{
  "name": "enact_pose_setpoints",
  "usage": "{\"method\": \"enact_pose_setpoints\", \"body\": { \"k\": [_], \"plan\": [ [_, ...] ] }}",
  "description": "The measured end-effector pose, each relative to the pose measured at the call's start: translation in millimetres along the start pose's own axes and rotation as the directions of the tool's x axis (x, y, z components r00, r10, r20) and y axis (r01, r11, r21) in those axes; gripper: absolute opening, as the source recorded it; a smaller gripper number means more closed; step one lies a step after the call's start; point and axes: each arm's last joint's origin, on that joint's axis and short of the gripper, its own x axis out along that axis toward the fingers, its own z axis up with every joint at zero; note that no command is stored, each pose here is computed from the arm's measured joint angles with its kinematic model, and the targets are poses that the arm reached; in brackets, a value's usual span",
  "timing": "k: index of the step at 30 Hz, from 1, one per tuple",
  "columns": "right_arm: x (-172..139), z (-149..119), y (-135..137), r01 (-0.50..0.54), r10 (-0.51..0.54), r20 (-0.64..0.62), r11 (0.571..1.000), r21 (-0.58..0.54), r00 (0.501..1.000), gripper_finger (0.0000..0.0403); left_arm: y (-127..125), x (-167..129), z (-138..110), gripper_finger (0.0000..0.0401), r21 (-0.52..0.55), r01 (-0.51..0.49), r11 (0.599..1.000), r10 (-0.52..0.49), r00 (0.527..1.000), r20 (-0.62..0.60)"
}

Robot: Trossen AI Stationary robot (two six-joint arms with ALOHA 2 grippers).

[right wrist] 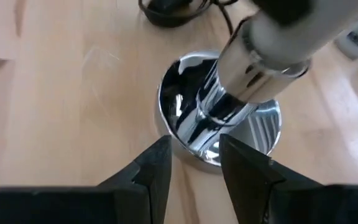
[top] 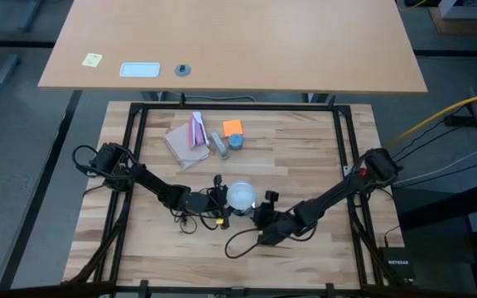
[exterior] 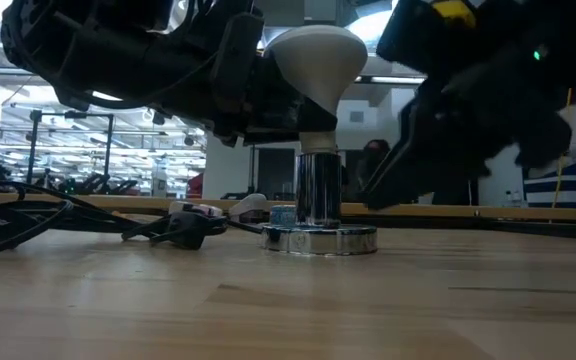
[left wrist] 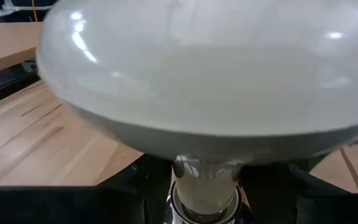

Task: Screw lightbulb
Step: Insert the white lightbulb into the silver lamp

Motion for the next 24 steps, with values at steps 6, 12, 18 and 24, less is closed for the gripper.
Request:
{"method": "enact_pose_setpoints", "body": {
  "k": [6,12,18,24],
  "plan": [
    [10,-7,3,0.037,-0.037,-0.004,0.999,-0.011,0.999,0.0138,0,0,-1,0.0166,0.004,-0.001,1.0,0.001,1.0,-0.004],
    [11,-13,-3,0.129,-0.129,-0.03,0.992,-0.007,0.991,0.0138,0,0,-1,0.0166,0.054,0.001,0.999,0.0,1.0,-0.005],
    [15,-13,-9,0.165,-0.164,-0.043,0.986,0.009,0.985,0.0138,0,0,-1,0.0166,0.059,-0.004,0.998,0.004,1.0,-0.007],
    [19,-10,-19,0.243,-0.243,-0.025,0.97,0.007,0.97,0.0138,0,0,-1,0.0166,0.06,-0.004,0.998,0.004,1.0,-0.008]
  ]
}}
